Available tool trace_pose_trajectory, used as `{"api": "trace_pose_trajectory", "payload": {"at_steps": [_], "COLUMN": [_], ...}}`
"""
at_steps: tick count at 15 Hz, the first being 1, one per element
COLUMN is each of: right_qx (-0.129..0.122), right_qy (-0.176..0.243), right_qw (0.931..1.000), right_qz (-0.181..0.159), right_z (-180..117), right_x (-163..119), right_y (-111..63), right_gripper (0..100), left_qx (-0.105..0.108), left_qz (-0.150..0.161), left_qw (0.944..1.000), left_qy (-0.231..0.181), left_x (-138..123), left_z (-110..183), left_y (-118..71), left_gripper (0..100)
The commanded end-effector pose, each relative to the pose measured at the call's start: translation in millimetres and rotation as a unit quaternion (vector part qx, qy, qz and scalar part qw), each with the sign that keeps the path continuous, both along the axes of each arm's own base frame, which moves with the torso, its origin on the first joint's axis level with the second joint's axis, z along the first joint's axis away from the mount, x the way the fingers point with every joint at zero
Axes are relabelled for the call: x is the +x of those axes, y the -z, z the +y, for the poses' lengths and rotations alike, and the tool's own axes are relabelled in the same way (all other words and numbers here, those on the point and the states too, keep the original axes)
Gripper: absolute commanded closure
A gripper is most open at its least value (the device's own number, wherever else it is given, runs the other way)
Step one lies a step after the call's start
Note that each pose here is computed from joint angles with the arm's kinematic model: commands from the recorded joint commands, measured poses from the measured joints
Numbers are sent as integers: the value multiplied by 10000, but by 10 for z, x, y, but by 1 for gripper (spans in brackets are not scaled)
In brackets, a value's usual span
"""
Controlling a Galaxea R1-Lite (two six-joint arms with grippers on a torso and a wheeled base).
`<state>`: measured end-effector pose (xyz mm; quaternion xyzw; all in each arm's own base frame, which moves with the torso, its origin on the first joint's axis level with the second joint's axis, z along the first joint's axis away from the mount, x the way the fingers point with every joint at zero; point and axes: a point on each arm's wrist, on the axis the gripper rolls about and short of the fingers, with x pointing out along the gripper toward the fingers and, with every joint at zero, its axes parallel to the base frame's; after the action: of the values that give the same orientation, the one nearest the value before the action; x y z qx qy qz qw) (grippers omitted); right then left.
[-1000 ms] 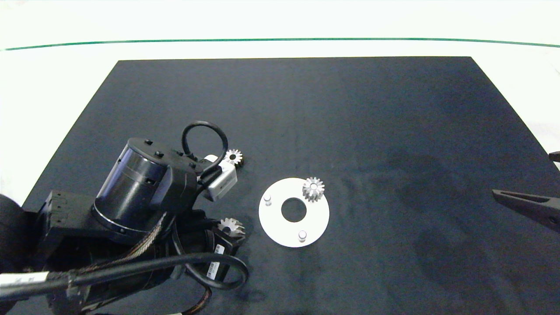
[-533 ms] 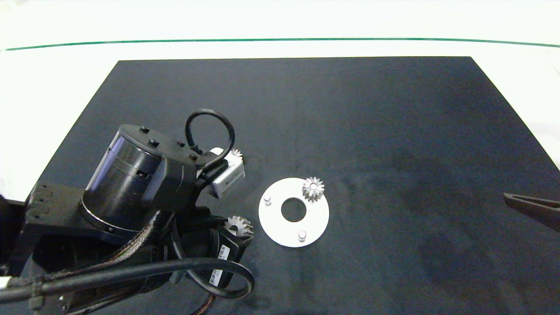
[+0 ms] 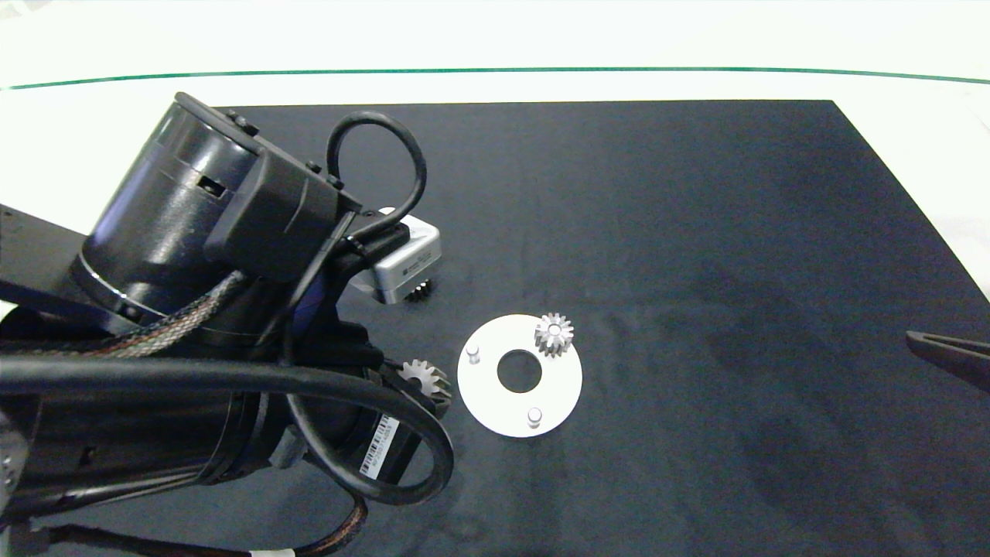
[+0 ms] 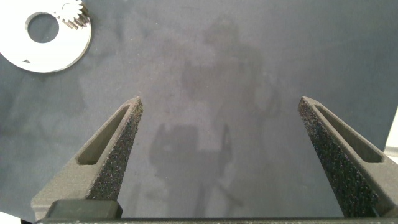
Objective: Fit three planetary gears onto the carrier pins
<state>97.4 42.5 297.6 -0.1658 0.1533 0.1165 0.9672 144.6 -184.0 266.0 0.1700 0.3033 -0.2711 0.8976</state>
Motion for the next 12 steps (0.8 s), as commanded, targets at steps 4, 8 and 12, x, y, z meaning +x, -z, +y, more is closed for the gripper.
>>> {"api": "trace_pose_trajectory", "payload": {"at_steps": [4, 8, 12], "right_qx": [53, 79, 115], "right_qy": [-28, -157, -235], "right_qw": [9999, 9997, 9995], "right_qz": [-158, -142, -162], "right_z": [-44, -35, -33], "right_x": [-104, -135, -156], "right_y": [-32, -17, -23], "right_gripper": [0, 0, 0], "left_qx": [603, 673, 785], "left_qz": [-126, -249, -480], "left_qw": [9981, 9974, 9958], "left_qy": [-8, -91, -11], "left_x": [-59, 108, 218], "left_z": [-381, -600, -616], "left_y": [222, 253, 144], "left_gripper": [90, 90, 90]}}
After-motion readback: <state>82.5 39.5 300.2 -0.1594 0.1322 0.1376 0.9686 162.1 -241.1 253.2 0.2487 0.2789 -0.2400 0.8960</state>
